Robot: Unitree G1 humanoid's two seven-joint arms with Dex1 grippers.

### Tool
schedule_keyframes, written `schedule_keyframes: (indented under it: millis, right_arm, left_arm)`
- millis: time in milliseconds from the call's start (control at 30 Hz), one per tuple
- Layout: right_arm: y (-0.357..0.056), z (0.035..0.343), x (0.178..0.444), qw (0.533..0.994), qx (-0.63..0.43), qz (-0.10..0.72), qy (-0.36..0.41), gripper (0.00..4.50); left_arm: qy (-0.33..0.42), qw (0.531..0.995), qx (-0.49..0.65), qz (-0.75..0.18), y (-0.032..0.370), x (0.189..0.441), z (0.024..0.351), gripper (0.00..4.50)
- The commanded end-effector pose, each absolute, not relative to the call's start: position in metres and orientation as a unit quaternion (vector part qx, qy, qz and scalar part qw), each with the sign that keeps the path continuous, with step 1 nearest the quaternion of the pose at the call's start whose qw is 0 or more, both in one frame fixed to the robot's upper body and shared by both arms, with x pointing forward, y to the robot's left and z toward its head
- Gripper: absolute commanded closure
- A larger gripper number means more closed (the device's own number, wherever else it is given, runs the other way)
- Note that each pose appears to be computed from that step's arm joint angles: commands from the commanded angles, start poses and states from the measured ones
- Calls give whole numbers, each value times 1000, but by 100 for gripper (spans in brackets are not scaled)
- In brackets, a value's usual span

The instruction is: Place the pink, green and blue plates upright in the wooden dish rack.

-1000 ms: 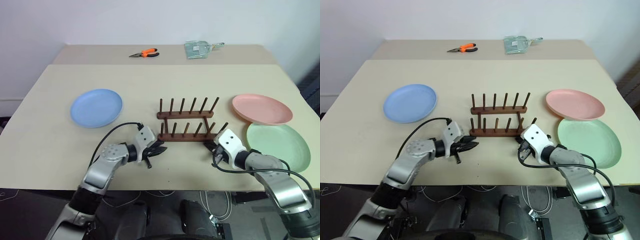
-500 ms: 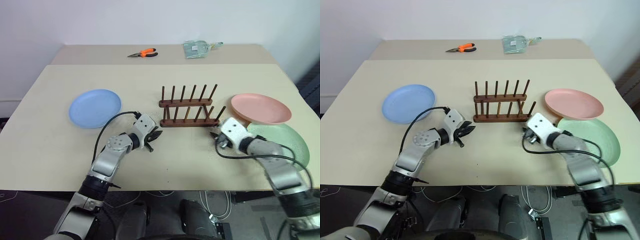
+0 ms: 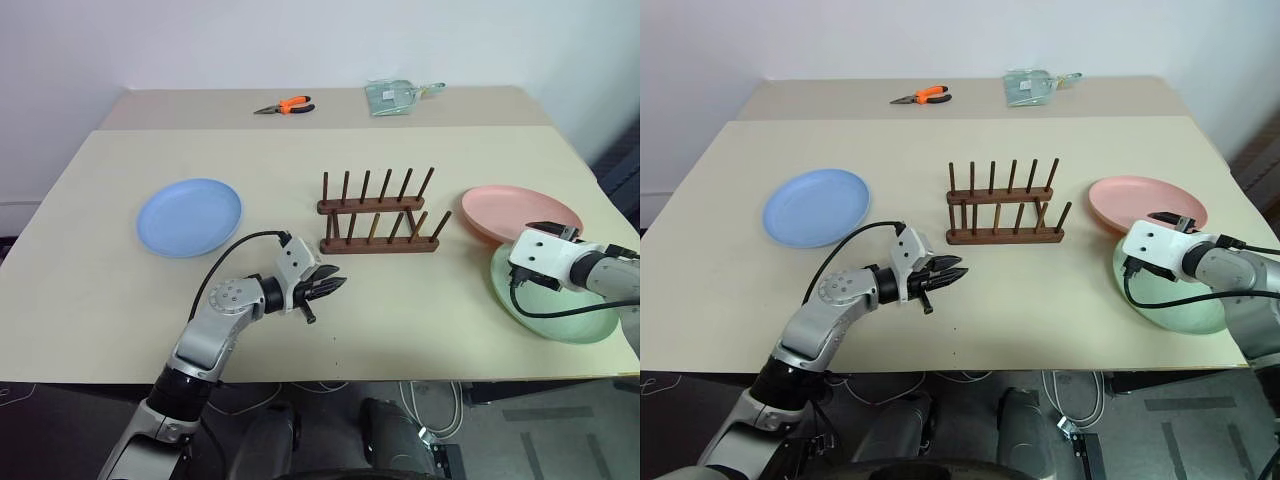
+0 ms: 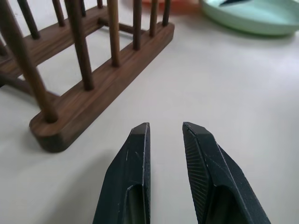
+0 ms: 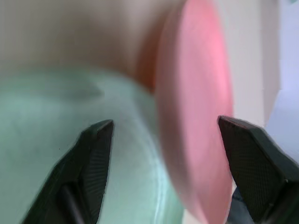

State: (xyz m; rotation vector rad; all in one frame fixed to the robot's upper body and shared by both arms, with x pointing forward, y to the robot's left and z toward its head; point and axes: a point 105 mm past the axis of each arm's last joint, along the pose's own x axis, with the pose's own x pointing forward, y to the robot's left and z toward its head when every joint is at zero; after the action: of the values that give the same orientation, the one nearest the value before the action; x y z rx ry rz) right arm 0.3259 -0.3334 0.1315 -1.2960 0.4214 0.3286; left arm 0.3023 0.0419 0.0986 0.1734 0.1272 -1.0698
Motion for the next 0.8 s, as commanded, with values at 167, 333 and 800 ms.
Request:
schedule_keyframes:
  millis: [167, 333, 800]
  right_arm:
    - [-332, 153, 339, 751, -632, 130, 137, 449]
    - [-299, 208, 339, 800, -587, 121, 24, 449]
    - [-189, 280, 305, 941, 28, 317, -116, 449]
  left_arm:
    - [31, 855, 78, -512, 45, 295, 116, 340]
    - [37, 854, 85, -511, 49, 292, 112, 340]
    - [30, 847, 70, -526, 45, 289, 115, 340]
